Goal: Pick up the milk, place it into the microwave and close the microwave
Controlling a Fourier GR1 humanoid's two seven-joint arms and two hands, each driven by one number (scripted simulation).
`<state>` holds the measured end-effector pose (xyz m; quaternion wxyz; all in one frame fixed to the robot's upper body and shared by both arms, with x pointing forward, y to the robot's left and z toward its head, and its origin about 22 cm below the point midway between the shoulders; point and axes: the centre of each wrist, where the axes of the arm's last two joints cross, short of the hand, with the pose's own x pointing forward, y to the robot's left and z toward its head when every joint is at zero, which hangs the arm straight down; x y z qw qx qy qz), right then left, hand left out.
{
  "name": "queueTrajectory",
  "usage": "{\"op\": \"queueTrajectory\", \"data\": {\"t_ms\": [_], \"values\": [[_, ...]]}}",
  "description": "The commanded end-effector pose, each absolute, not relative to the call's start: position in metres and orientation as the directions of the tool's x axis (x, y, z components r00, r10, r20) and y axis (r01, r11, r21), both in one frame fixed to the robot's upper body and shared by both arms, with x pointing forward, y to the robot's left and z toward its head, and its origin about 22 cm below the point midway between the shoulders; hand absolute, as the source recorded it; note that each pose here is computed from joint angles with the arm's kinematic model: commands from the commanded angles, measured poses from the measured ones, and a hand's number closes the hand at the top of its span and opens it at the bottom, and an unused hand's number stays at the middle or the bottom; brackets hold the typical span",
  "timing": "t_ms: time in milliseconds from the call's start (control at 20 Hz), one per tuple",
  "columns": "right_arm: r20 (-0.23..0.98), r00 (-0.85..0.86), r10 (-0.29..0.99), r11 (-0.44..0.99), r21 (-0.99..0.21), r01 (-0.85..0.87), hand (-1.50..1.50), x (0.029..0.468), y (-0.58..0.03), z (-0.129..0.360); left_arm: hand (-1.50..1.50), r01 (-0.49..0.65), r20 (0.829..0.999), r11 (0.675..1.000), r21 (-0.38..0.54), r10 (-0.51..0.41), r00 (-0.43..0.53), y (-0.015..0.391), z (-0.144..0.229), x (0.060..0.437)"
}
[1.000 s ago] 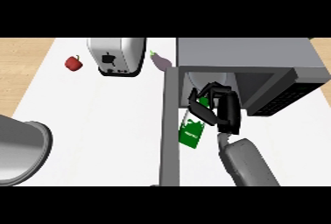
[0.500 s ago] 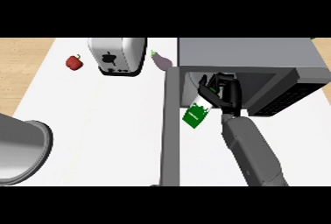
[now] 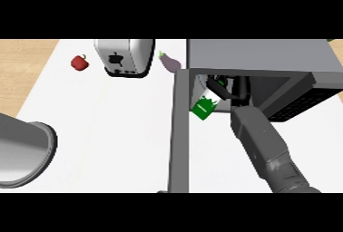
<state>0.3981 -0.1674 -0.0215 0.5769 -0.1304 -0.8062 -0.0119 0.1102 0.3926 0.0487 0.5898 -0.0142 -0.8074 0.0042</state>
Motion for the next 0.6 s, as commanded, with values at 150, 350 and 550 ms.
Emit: {"op": "queueTrajectory", "data": {"t_ms": [150,350,550], "values": [[0.87,-0.318,0.377,0.913,-0.292,0.286,1.5,0.415,-0.171,-0.007,-1.5,0.017,0.951,0.999,-0.033,0.037,-0.307,0.397,0.052,0.125],[0.747,-0.328,0.578,0.809,-0.469,0.356,1.5,0.416,-0.156,-0.006,-1.5,0.051,0.95,0.998,-0.042,0.055,-0.306,0.401,0.045,0.131],[0.687,-0.301,0.662,0.74,-0.533,0.411,1.5,0.42,-0.178,-0.003,-1.5,0.043,0.954,0.999,-0.023,0.035,-0.297,0.397,0.041,0.128]]}}
